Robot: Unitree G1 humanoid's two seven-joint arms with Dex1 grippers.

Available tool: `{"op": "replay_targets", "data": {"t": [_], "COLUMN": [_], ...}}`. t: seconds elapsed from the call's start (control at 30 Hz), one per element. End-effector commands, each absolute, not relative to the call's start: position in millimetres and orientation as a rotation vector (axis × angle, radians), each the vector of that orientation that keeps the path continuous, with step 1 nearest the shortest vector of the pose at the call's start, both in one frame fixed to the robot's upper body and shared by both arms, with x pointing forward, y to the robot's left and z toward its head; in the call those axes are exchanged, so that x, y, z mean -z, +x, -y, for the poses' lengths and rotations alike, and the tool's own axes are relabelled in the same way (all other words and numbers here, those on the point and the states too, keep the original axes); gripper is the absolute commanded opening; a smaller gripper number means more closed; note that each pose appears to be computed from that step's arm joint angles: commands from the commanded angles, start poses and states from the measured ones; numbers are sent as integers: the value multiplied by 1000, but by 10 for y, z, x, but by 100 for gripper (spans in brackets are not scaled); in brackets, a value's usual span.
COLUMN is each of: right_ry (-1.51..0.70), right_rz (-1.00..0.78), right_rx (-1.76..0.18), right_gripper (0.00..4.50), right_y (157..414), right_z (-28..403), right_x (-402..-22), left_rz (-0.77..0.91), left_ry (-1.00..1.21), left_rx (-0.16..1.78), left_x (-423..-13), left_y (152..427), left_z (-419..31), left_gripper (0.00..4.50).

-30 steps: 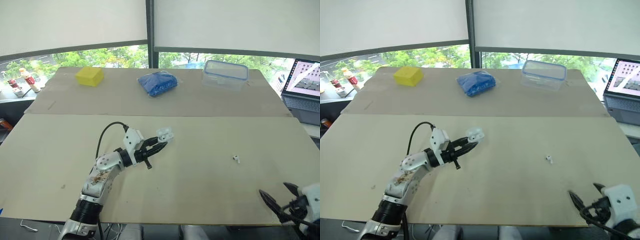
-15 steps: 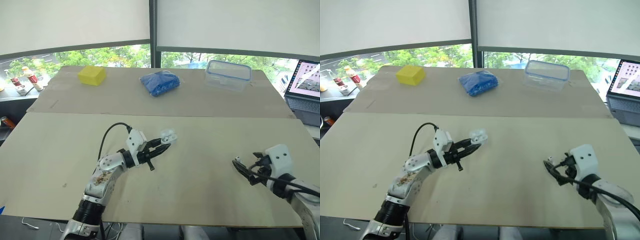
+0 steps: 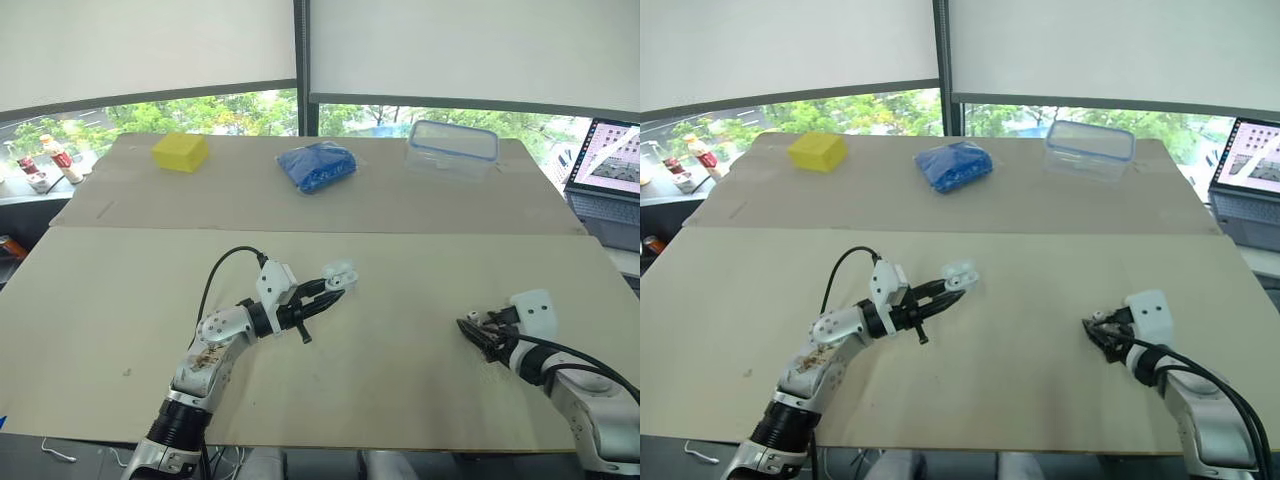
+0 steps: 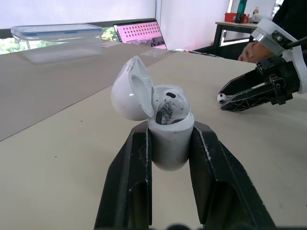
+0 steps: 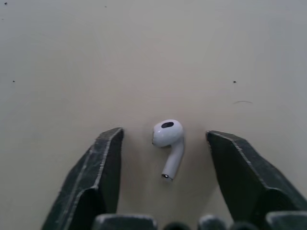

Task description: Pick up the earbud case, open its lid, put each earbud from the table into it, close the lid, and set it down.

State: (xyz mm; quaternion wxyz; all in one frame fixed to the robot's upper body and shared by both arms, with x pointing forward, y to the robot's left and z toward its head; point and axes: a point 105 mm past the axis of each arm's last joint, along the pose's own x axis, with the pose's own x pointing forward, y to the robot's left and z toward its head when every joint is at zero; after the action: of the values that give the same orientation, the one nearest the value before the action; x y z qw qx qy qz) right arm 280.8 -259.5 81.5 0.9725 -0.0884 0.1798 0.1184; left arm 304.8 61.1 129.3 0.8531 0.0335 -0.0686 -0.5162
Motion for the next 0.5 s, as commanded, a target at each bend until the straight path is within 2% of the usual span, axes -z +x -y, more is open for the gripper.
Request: {"op": "replay_targets", "data": {"t": [0.03,0.13,0.17,0.27,0.5], "right_ry": [-180,-192,-206,-261,-498], "right_rz": [-401,-403,-401,-390,-395], "right_rx": [-259,-291,-309,-420,-809], "right_gripper": [158,53,31,31,31], "right_y": [2774,2769,2765,2711,2412], "right_z": [2595,2564,2551,2449,2298], "right_x": [-748,-767,-784,-874,-1123], "left_rz": [200,201,202,202,197], "left_ry": [86,85,85,85,82], "left_rx": [1101,1105,1105,1104,1100], "left_x": [-1418,-1422,-1424,-1428,-1427], "left_y": [3022,3020,3019,3009,2895], "left_z": [-586,-576,-575,-582,-604], "left_gripper": [57,57,57,57,57]}}
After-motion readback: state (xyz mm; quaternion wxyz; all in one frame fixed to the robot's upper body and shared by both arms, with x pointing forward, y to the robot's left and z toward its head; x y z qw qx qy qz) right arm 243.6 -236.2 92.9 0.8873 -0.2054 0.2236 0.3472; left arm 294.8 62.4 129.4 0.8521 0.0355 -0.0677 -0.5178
